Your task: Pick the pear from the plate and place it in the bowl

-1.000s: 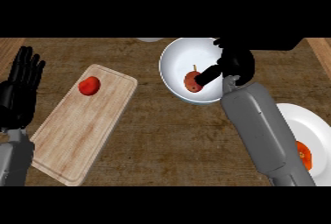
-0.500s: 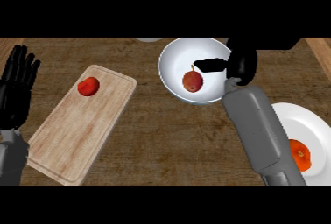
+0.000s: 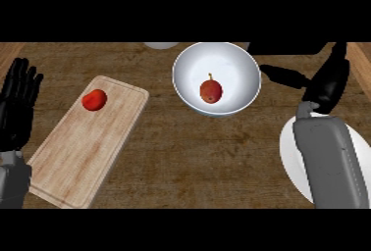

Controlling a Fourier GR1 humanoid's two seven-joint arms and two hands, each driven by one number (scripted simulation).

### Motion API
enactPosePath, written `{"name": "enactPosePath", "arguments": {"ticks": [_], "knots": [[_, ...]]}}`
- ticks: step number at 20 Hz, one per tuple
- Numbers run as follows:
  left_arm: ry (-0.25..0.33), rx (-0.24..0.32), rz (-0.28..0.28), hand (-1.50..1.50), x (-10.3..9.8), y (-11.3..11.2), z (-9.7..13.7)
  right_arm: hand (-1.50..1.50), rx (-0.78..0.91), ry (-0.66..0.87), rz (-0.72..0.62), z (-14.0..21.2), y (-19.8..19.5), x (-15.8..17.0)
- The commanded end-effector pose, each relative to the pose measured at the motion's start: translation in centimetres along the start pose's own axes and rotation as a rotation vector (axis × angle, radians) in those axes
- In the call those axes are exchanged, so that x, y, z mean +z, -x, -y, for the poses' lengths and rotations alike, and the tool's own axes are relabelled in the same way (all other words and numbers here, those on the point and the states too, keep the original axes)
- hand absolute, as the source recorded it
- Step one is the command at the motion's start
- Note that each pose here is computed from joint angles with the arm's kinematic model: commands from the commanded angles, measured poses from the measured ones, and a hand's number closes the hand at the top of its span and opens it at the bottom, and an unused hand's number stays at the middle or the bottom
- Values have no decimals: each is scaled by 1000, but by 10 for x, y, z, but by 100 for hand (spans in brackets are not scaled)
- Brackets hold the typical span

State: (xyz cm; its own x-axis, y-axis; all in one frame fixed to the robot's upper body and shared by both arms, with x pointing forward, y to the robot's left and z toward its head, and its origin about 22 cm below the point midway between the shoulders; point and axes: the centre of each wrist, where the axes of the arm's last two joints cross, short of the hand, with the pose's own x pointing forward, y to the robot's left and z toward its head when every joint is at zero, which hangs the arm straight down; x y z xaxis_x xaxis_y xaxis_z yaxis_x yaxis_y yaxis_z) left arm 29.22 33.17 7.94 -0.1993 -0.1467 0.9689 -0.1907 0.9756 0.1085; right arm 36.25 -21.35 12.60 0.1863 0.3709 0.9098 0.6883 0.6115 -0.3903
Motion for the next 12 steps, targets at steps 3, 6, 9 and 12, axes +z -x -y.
{"name": "enactPosePath", "arguments": {"ticks": [3,6,9,12], "knots": [[-5,3,1,0,3,15,-11,-150,-89,74,2,81,37,-8],[-9,-1,2,0,0,6,21,-150,-81,66,19,127,46,2],[-1,-10,-1,0,3,2,-21,-150,-119,64,30,158,70,14],[-22,1,0,0,14,0,2,-150,-137,55,15,192,112,17]]}}
